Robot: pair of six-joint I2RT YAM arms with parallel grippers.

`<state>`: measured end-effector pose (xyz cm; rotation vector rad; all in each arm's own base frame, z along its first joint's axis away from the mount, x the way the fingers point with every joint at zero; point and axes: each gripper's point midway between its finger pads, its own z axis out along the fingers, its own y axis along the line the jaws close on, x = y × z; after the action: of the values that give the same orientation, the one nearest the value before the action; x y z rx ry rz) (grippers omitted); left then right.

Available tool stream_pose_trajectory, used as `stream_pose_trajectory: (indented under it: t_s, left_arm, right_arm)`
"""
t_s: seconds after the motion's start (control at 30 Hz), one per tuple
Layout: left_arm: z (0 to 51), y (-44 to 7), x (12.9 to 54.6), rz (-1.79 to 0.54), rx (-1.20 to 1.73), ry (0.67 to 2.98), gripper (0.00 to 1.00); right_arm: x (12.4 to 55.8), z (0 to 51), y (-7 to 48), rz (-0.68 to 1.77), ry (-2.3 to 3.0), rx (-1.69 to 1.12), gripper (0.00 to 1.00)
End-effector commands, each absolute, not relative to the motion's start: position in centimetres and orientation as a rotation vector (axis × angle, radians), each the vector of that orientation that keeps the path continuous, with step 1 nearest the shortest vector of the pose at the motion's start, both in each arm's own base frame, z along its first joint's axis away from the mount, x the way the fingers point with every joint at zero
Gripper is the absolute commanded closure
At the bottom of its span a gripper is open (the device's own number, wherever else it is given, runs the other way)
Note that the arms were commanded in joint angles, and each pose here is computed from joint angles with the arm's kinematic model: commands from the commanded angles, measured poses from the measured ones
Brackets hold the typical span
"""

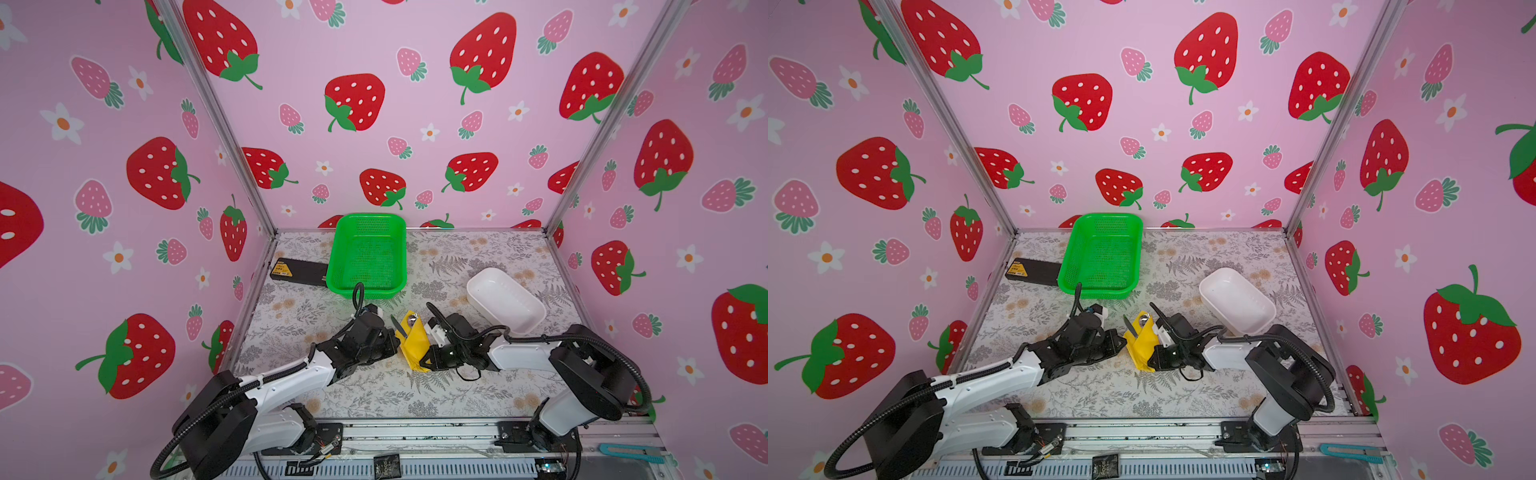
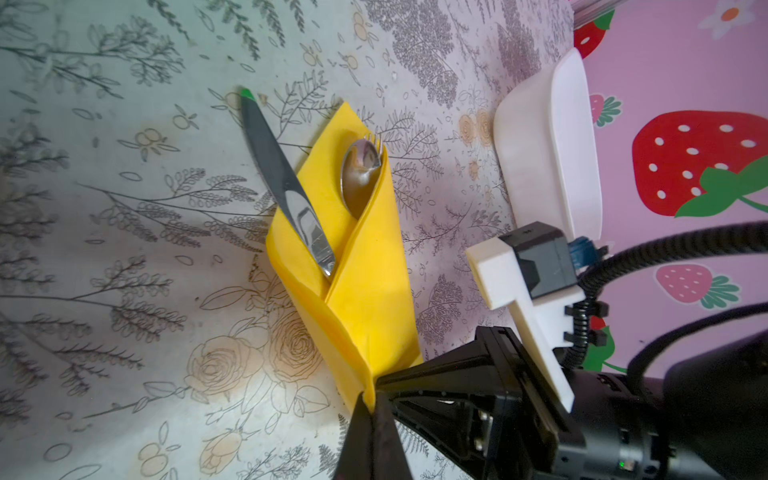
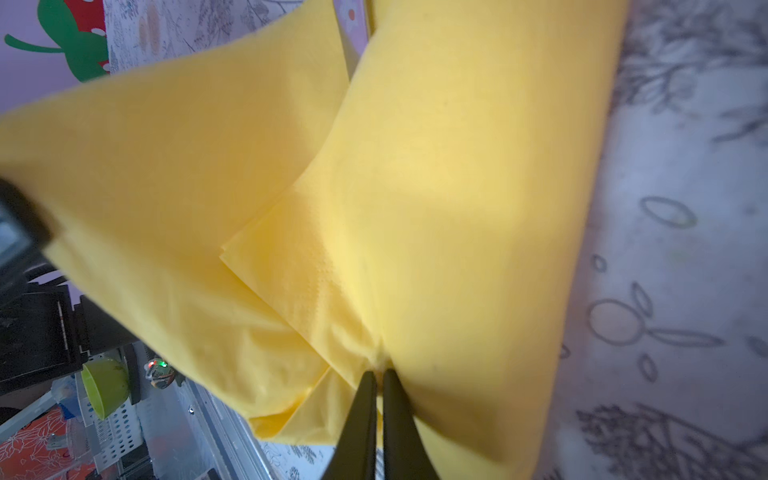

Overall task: Place the utensils on the paper napkin and roll it up
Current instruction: 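Move the left gripper to the napkin's base and pinch it beside the right gripper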

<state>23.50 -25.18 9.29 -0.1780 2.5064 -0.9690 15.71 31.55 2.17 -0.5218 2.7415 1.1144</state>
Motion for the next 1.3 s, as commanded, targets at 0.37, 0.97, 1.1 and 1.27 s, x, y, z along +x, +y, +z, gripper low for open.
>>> stream_pose_trajectory:
  t_s: [0.37, 0.97, 1.1, 1.27]
  left_arm:
    - [12.3, -30.1, 25.0, -1.002, 0.026, 2.505, 1.00]
    - [13.1, -31.8, 25.9, -1.044, 0.044, 2.498, 1.00]
    - [13.1, -32.8, 26.1, -1.069, 0.053, 2.509, 1.00]
    - [13.2, -34.3, 26.2, -1.101, 0.091, 2.511, 1.00]
  right_arm:
    - [16.0, 2.9, 30.9, 1.124, 2.721, -0.481, 0.88]
    - [15.9, 1.0, 29.3, 1.048, 2.772, -0.473, 0.91]
    - [15.7, 0.4, 29.0, 1.028, 2.786, -0.473, 0.91]
    - [15.7, 0.3, 29.0, 1.028, 2.785, -0.475, 0.91]
